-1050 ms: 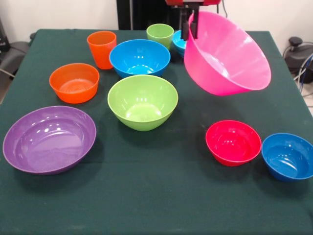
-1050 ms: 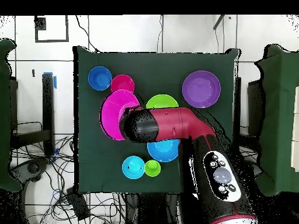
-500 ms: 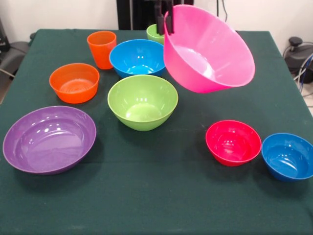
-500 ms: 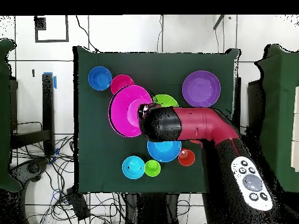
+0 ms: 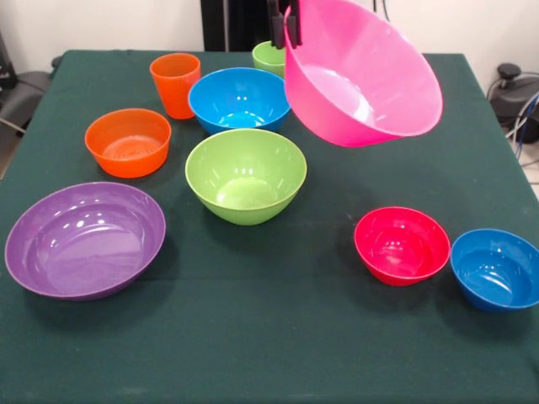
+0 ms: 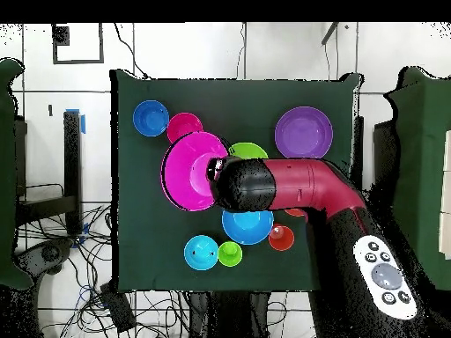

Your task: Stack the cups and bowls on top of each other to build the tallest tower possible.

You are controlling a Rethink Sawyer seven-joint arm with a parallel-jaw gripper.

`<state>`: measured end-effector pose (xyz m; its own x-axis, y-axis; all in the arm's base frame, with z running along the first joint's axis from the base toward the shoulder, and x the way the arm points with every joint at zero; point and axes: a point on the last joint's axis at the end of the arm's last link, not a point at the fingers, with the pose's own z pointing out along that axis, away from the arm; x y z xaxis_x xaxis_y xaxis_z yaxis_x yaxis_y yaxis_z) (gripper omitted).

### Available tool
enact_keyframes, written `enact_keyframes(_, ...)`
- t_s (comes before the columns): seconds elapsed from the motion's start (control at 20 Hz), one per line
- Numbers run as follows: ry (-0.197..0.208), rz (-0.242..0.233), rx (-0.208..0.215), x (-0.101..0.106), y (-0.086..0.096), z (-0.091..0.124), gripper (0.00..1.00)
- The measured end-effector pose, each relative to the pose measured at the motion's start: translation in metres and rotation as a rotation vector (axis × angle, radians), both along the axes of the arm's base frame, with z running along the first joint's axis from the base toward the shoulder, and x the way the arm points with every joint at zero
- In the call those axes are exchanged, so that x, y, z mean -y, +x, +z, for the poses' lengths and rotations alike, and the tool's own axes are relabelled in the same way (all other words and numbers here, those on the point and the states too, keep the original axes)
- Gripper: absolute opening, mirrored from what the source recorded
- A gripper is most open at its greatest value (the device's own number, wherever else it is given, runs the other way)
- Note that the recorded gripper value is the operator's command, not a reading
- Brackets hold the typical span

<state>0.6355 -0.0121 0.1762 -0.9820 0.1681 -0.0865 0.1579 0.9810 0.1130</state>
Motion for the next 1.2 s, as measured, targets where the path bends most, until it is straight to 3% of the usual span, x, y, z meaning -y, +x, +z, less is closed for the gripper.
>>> enact_keyframes(0.55,0.029,0.027,0.002,-0.013,0.001,-0.001,0.0)
enact_keyframes(1.2,0.086,0.011,-0.023,-0.002,-0.003,-0.016,0.0)
